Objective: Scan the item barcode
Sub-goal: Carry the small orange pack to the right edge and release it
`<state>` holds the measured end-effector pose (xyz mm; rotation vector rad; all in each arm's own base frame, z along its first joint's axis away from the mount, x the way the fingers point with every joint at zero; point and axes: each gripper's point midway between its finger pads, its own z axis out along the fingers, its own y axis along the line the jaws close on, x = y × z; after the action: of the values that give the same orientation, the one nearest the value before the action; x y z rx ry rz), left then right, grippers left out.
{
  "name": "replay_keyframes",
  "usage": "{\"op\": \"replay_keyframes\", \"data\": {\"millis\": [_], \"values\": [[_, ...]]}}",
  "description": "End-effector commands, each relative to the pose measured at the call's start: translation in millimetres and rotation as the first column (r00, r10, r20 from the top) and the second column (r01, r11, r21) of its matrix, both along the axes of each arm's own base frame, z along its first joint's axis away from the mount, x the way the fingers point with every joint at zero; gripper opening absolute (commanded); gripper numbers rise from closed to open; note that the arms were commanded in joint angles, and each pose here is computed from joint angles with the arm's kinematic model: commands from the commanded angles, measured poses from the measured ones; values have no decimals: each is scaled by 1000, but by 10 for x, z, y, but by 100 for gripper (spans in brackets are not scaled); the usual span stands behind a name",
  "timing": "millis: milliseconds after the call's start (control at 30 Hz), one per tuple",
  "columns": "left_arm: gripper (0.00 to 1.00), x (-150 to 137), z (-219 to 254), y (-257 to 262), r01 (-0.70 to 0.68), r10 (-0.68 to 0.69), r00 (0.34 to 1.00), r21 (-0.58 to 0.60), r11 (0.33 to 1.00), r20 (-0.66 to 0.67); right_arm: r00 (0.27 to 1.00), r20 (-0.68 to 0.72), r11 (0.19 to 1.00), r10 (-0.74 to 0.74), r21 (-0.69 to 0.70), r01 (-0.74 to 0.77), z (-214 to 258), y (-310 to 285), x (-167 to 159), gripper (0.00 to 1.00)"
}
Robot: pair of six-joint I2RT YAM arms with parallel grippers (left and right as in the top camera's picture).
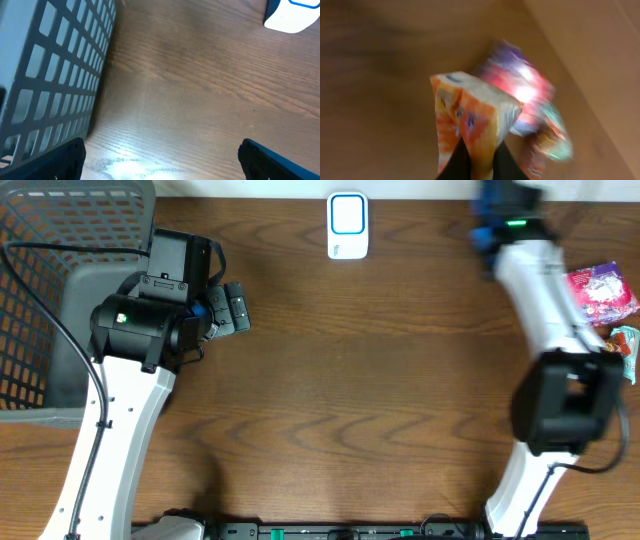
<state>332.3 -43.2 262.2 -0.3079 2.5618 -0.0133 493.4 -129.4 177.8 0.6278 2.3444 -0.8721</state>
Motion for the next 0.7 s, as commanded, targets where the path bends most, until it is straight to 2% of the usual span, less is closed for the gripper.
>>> {"op": "replay_keyframes", "data": {"millis": [0, 133, 300, 333, 367, 400, 467, 500, 600, 667], "values": [[98, 11, 48, 17, -10, 10, 1000, 2, 1000, 12, 965, 45, 965, -258, 66, 255, -23, -518, -399, 1], [98, 11, 48, 17, -10, 10, 1000, 2, 1000, 12, 934, -65, 913, -351, 199, 357, -316, -894, -783, 2], [98, 11, 48, 17, -10, 10, 1000, 2, 1000, 12, 905, -94, 849, -415, 319, 422, -495, -1178, -1000, 2], [98, 11, 48, 17, -10, 10, 1000, 2, 1000, 12, 901, -94, 842, -423, 326, 429, -501, -1216, -1023, 12], [98, 11, 48, 17, -10, 10, 1000, 2, 1000, 12, 897, -92, 837, -432, 329, 437, -501, -1255, -1046, 31], [98, 11, 48, 17, -10, 10, 1000, 2, 1000, 12, 893, -91, 833, -440, 329, 444, -501, -1292, -1065, 57], [98, 11, 48, 17, -10, 10, 1000, 2, 1000, 12, 896, -92, 836, -434, 328, 439, -498, -1330, -1075, 80], [98, 11, 48, 17, -10, 10, 1000, 2, 1000, 12, 905, -100, 844, -414, 329, 423, -501, -1334, -1067, 86], [98, 11, 48, 17, -10, 10, 1000, 2, 1000, 12, 933, -103, 861, -345, 360, 358, -452, -1264, -1011, 92], [98, 12, 49, 18, -11, 11, 1000, 2, 1000, 12, 943, -65, 862, -326, 390, 325, -302, -1181, -979, 99]]}}
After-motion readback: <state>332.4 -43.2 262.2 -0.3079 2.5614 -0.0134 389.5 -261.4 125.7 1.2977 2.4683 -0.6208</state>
